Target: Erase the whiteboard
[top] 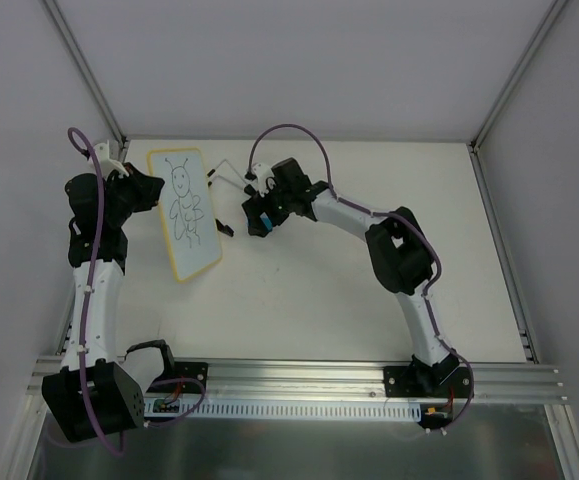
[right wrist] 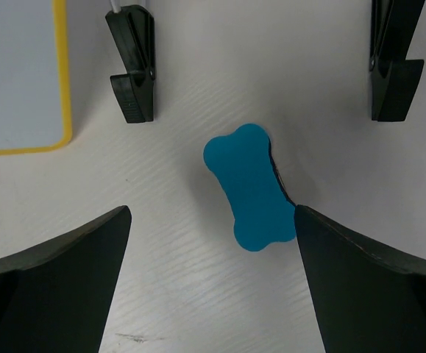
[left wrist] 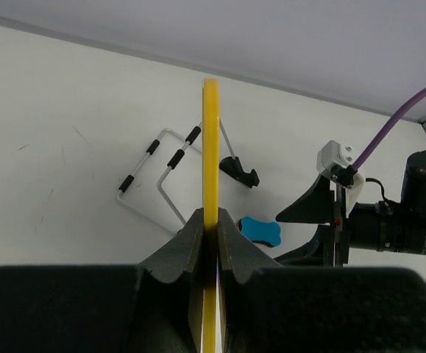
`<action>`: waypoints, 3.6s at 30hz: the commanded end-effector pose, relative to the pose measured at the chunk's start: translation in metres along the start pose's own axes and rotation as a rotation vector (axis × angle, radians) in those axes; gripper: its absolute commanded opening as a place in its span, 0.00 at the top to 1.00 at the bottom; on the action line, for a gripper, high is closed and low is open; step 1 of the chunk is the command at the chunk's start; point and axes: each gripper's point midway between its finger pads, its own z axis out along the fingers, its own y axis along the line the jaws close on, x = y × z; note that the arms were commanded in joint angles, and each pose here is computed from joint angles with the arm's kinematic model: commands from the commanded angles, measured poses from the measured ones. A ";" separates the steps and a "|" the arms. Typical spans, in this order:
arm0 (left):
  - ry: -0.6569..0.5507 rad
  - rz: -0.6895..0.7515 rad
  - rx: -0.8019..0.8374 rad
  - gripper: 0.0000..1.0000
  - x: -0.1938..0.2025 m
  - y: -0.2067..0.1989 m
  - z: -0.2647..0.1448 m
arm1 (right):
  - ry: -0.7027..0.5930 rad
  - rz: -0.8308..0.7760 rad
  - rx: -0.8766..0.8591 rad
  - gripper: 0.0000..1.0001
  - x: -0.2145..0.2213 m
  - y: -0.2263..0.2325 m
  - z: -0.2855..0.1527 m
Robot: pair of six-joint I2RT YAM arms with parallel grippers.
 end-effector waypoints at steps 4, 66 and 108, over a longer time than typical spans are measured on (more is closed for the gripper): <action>-0.116 0.072 0.055 1.00 -0.038 -0.022 -0.011 | -0.008 0.033 0.063 0.01 -0.019 -0.009 0.006; -0.061 0.061 0.277 1.00 0.019 -0.093 -0.030 | -0.427 0.264 0.278 1.00 -0.020 0.046 -0.132; -0.138 0.138 0.391 1.00 0.060 -0.118 -0.044 | -0.669 0.310 0.003 1.00 -0.092 0.108 -0.082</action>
